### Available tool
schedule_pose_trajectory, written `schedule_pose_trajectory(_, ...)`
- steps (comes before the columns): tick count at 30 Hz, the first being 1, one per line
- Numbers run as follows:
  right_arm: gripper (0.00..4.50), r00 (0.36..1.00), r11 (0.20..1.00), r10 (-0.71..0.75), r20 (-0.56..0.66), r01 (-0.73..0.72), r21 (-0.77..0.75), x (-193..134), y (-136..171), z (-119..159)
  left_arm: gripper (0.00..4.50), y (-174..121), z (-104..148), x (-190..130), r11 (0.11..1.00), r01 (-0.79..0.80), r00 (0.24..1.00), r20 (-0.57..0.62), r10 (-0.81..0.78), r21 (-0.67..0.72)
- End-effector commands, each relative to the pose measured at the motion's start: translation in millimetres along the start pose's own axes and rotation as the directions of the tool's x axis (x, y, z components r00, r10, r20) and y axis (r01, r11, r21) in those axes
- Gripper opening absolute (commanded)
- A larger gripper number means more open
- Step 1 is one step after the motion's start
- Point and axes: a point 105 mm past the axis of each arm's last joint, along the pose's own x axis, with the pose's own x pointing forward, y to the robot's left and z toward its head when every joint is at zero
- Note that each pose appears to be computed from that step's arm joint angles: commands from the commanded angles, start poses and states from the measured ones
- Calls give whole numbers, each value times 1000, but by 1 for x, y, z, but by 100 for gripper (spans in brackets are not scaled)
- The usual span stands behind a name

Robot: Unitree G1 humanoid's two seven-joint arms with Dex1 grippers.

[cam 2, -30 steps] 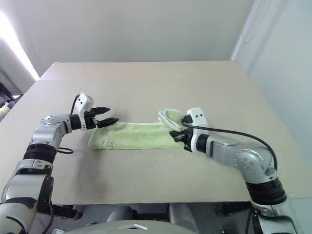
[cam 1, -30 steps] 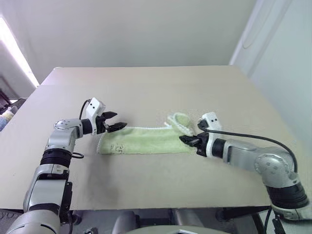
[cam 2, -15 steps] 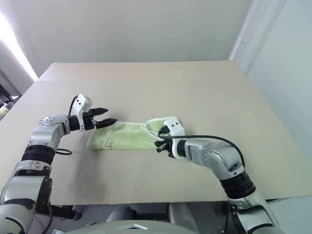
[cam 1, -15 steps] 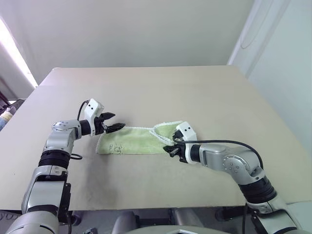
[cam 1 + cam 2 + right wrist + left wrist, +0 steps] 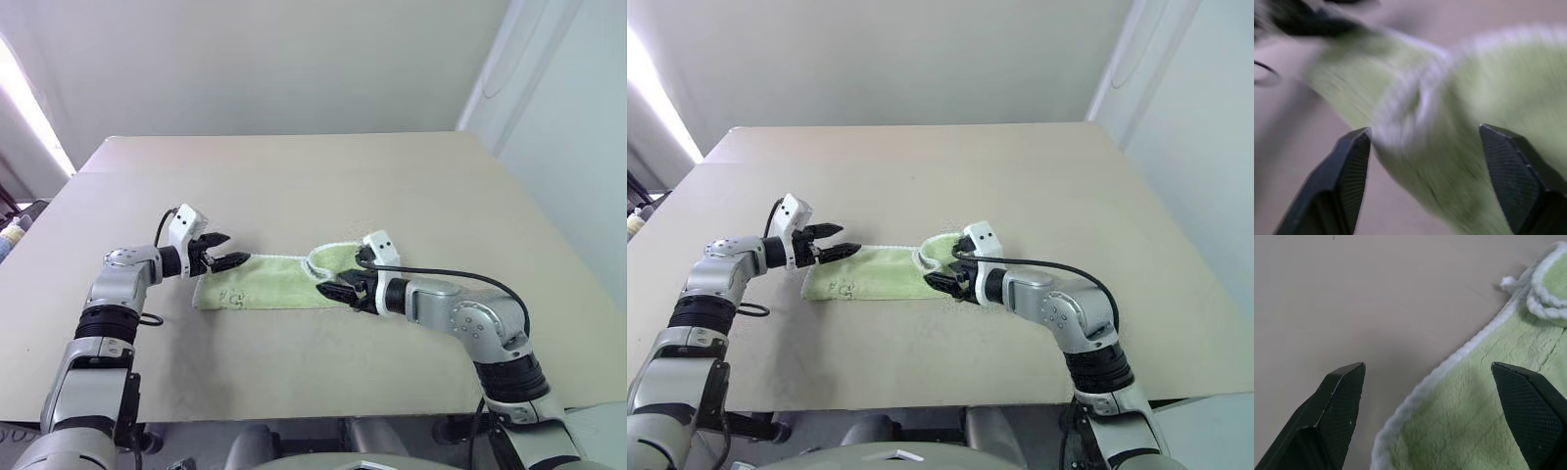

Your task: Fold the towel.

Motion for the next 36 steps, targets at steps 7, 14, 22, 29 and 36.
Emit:
schedule_pose_trajectory(7, 347, 962, 999, -33, 271, 32, 7, -24, -14, 51, 437, 13, 20, -38, 976, -29, 1000, -6, 28, -215)
schedule_pose_trajectory(14, 347, 974, 991, -89, 210, 107, -75, -6, -21, 29, 437, -4, -5, -58, 933, -15, 982, -179, -54, -360)
schedule_pose_trajectory(22, 347, 967, 990, -123, 225, 135, -41, -8, -30, 33, 437, -22, -38, -58, 876, -58, 934, -335, -122, -478)
schedule_pose_trajectory(29, 347, 973, 984, -145, 178, 161, -76, -7, -33, 22, 437, -31, -31, -41, 836, -24, 943, -291, -164, -548)
schedule_pose_trajectory(36, 347, 971, 955, -212, 112, 230, -188, 2, -43, -3, 437, -36, -28, -30, 810, -4, 950, -256, -180, -586)
